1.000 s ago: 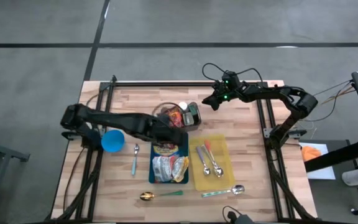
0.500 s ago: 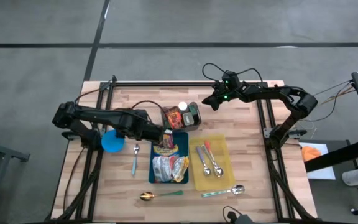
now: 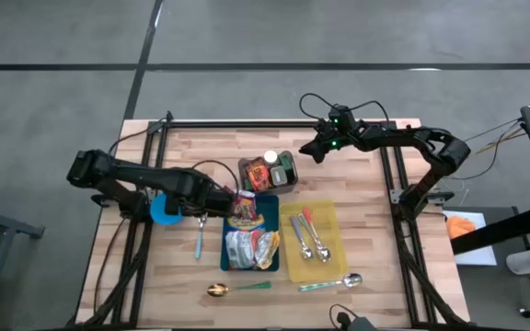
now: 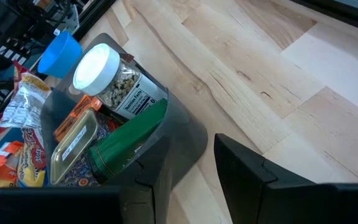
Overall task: Pick & Place Food Item
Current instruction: Put the blue spoon into the yellow bin
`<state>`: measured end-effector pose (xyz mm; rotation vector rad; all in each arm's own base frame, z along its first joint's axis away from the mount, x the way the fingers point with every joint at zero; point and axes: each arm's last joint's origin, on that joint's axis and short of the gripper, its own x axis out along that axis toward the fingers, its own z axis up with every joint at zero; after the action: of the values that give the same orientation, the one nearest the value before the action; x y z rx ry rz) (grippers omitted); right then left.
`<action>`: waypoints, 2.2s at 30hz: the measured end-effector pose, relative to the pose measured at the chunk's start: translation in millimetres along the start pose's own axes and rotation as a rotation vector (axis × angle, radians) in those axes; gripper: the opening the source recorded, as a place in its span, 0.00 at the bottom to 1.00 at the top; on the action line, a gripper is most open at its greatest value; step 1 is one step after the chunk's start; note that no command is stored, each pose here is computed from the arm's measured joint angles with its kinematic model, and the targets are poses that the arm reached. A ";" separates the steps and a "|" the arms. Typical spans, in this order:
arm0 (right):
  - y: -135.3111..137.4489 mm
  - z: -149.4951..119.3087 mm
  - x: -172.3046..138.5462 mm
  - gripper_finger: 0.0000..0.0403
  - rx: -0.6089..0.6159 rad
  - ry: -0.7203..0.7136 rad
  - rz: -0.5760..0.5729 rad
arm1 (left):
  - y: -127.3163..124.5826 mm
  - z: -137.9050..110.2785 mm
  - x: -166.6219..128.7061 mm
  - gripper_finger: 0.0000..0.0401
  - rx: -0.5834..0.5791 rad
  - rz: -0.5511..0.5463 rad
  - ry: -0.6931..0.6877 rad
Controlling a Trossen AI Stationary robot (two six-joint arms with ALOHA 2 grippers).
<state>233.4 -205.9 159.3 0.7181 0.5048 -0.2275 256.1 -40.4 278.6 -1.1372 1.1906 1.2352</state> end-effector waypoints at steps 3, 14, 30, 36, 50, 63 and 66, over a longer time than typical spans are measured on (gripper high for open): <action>0.0 0.0 0.0 0.29 0.000 0.000 0.000 | 3.9 -1.9 19.9 0.41 -0.005 -0.037 0.050; 0.0 0.0 0.0 0.29 0.000 0.000 0.000 | 24.3 -7.2 87.3 0.41 -0.100 -0.056 0.192; -0.1 -0.1 0.1 0.29 0.000 0.000 0.000 | 45.9 -5.6 131.3 0.41 -0.034 -0.042 0.170; -0.1 -0.1 0.1 0.29 0.000 0.000 0.000 | 47.9 -5.8 142.6 0.41 -0.007 -0.090 0.176; -0.1 -0.1 0.1 0.29 0.000 0.000 0.000 | 52.3 -5.7 148.7 0.20 0.017 -0.090 0.179; -0.1 -0.1 0.1 0.29 0.000 0.000 0.000 | 50.0 -5.9 147.8 0.02 0.010 -0.105 0.178; -0.1 -0.1 0.1 0.29 0.000 0.000 0.000 | 49.9 -5.9 147.8 0.02 0.010 -0.106 0.179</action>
<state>233.4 -205.9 159.2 0.7183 0.5051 -0.2277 203.1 -36.1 131.8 -1.3075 1.2504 1.0635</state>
